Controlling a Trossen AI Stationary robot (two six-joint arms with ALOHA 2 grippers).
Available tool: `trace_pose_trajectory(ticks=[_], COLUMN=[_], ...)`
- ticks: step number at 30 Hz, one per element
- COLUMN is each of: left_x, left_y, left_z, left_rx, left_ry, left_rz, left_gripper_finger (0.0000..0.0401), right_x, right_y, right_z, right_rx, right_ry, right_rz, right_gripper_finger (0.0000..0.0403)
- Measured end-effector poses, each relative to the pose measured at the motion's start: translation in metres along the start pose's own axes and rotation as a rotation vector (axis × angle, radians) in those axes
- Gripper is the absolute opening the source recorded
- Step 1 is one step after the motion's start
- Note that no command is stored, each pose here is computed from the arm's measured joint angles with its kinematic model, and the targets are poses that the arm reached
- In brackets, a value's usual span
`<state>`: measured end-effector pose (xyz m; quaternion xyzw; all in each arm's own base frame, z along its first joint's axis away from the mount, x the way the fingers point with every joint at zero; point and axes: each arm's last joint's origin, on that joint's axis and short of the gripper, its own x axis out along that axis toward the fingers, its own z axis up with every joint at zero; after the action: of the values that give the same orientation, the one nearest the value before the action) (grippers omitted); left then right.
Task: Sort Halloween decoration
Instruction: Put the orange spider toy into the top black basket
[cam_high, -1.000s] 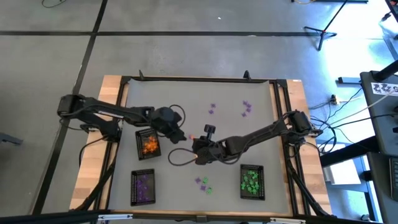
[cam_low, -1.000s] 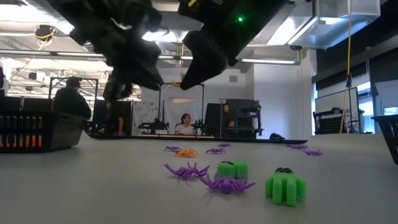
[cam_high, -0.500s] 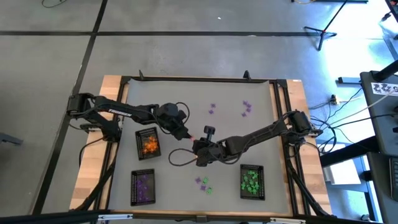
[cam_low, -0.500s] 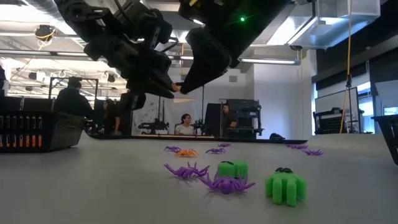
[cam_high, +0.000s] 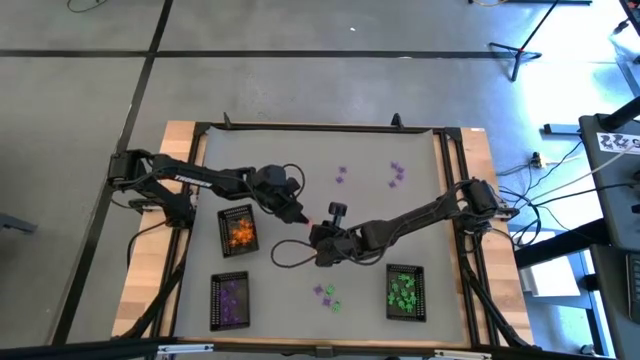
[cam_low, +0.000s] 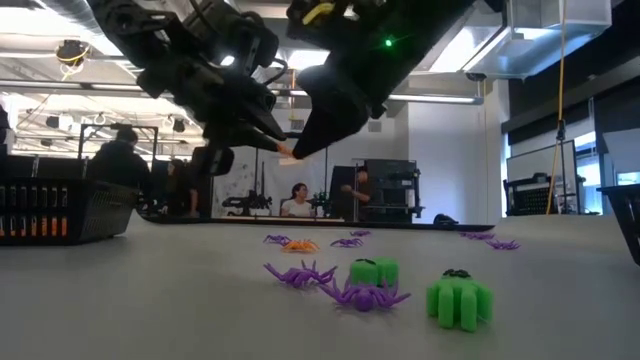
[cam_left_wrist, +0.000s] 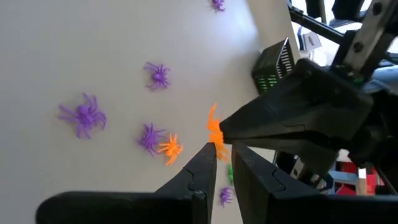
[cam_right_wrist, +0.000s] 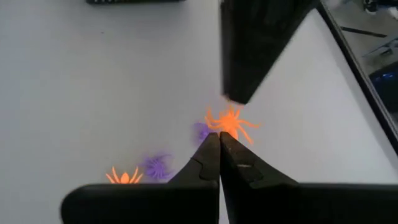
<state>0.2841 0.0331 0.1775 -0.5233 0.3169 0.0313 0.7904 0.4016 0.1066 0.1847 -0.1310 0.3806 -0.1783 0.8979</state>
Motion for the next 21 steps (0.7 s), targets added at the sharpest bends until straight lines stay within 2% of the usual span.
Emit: trace_pose_trajectory(ticks=[21], left_x=[0.0024], left_y=[-0.0024], left_z=[-0.0045], left_rx=[-0.043], left_ry=[-0.009], left_rz=[0.015], left_gripper_finger=[0.0046], right_x=[-0.0002], right_y=[0.0003], right_z=[0.0067], right_rx=[0.001], right_ry=[-0.06], right_rz=[-0.01], right_gripper_finger=[0.0])
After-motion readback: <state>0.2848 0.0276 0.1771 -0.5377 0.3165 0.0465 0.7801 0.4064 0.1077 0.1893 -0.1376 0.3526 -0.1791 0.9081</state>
